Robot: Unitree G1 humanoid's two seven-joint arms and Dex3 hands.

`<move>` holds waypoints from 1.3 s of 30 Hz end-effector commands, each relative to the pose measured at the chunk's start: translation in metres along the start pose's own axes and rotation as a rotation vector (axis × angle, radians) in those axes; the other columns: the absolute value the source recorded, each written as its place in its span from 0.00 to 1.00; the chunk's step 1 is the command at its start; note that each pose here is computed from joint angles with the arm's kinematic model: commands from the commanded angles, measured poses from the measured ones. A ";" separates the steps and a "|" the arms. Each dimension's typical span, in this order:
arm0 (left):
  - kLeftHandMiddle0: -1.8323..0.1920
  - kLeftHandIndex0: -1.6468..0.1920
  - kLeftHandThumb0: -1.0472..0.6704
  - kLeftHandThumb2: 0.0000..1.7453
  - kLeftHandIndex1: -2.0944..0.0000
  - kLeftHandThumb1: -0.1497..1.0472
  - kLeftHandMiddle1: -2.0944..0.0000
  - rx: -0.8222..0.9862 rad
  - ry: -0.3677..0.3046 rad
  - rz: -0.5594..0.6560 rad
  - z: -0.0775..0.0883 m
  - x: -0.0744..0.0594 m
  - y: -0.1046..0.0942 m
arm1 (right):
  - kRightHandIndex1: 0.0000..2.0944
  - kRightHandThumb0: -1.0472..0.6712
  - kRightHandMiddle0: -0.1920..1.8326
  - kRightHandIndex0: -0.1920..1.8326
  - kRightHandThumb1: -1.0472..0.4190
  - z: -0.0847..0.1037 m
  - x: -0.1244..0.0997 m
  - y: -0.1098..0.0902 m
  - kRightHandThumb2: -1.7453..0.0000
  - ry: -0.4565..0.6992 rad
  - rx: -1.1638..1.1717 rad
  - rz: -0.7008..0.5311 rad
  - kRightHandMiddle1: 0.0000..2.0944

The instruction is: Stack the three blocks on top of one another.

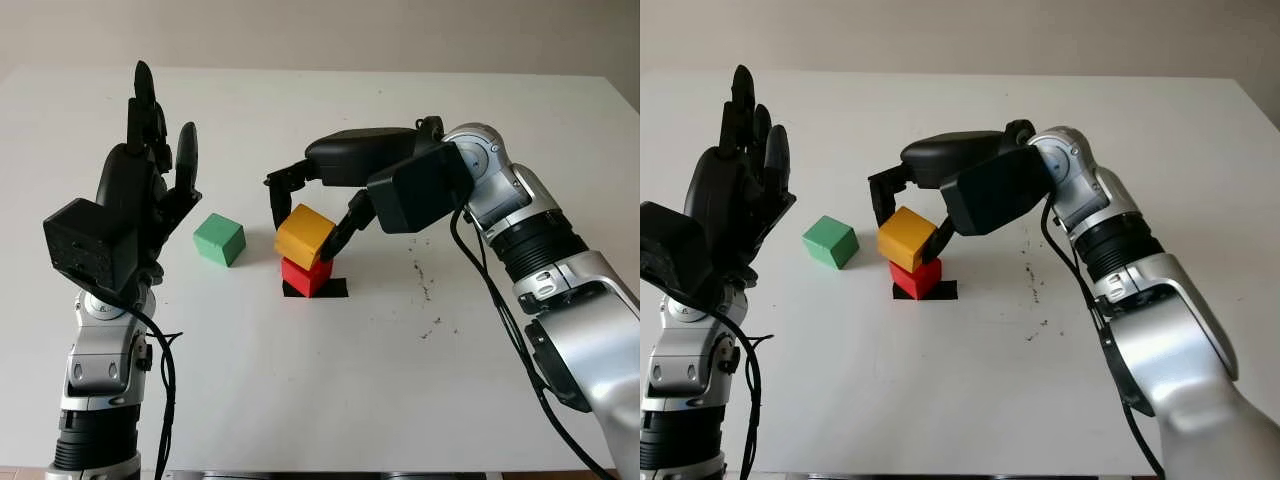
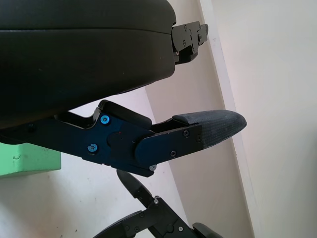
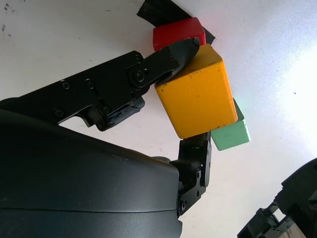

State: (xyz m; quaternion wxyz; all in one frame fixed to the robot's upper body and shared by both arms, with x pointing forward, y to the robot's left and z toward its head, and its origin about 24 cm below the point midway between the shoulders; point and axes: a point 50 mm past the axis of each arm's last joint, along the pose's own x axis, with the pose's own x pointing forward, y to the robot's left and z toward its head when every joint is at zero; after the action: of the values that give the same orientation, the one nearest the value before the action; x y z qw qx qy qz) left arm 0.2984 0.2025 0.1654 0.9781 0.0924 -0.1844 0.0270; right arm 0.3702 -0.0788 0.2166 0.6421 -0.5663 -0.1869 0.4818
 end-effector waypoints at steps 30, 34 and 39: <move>1.00 1.00 0.19 0.37 1.00 1.00 0.99 0.016 -0.003 -0.007 0.001 -0.003 0.002 | 0.03 0.32 0.30 0.23 0.07 -0.010 0.004 0.014 0.97 0.036 0.022 0.015 0.75; 1.00 1.00 0.19 0.37 1.00 1.00 0.99 0.018 -0.002 -0.005 0.002 -0.003 0.002 | 0.03 0.31 0.31 0.23 0.07 -0.011 0.005 0.015 0.97 0.030 0.027 0.005 0.76; 1.00 1.00 0.19 0.37 1.00 1.00 0.99 0.020 -0.004 -0.007 0.002 -0.003 0.001 | 0.03 0.31 0.30 0.23 0.07 -0.012 0.006 0.016 0.97 0.040 0.033 0.016 0.77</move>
State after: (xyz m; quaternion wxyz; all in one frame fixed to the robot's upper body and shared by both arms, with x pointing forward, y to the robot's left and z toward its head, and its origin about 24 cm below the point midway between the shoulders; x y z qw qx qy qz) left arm 0.2975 0.2030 0.1636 0.9787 0.0958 -0.1795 0.0260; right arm 0.3763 -0.0844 0.1988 0.6528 -0.5669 -0.1631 0.4752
